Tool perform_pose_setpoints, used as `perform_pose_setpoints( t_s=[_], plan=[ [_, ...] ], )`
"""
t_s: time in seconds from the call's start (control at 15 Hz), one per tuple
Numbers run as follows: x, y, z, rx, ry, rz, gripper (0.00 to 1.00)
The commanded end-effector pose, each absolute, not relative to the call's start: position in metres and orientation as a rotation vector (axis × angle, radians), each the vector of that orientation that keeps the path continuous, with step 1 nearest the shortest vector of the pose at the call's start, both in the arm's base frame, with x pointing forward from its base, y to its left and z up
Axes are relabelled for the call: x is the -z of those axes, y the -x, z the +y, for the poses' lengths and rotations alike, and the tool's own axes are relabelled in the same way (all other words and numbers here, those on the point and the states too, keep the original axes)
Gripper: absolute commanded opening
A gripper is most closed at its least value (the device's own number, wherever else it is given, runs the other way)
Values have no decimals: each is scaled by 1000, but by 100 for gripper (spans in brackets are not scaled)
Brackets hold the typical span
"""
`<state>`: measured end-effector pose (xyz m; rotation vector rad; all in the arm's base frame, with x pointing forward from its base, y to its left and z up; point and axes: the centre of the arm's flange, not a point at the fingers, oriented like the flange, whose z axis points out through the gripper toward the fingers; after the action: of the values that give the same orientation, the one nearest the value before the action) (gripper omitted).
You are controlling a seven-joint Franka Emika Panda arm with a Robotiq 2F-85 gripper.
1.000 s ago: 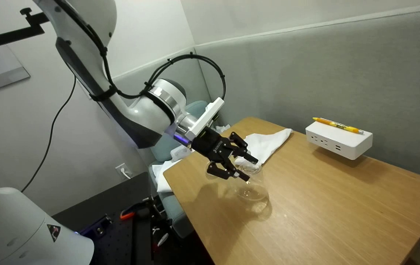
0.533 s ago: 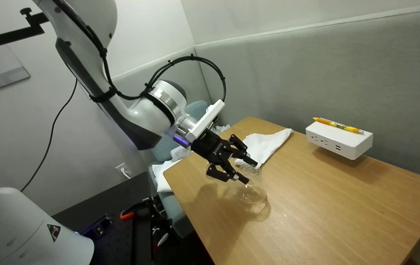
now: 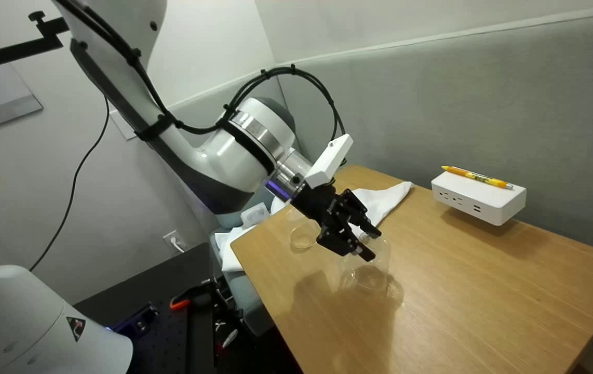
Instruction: Place the clear cup on the right upright.
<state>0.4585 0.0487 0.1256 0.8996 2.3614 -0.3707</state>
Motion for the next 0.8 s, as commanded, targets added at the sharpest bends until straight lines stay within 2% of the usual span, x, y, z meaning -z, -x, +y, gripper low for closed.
perform_pose_setpoints(
  t_s=[0.0, 0.73],
  plan=[
    [-140, -483, 35, 312, -804, 2552, 31],
    [-163, -501, 10, 233, -679, 2916, 31]
  ],
)
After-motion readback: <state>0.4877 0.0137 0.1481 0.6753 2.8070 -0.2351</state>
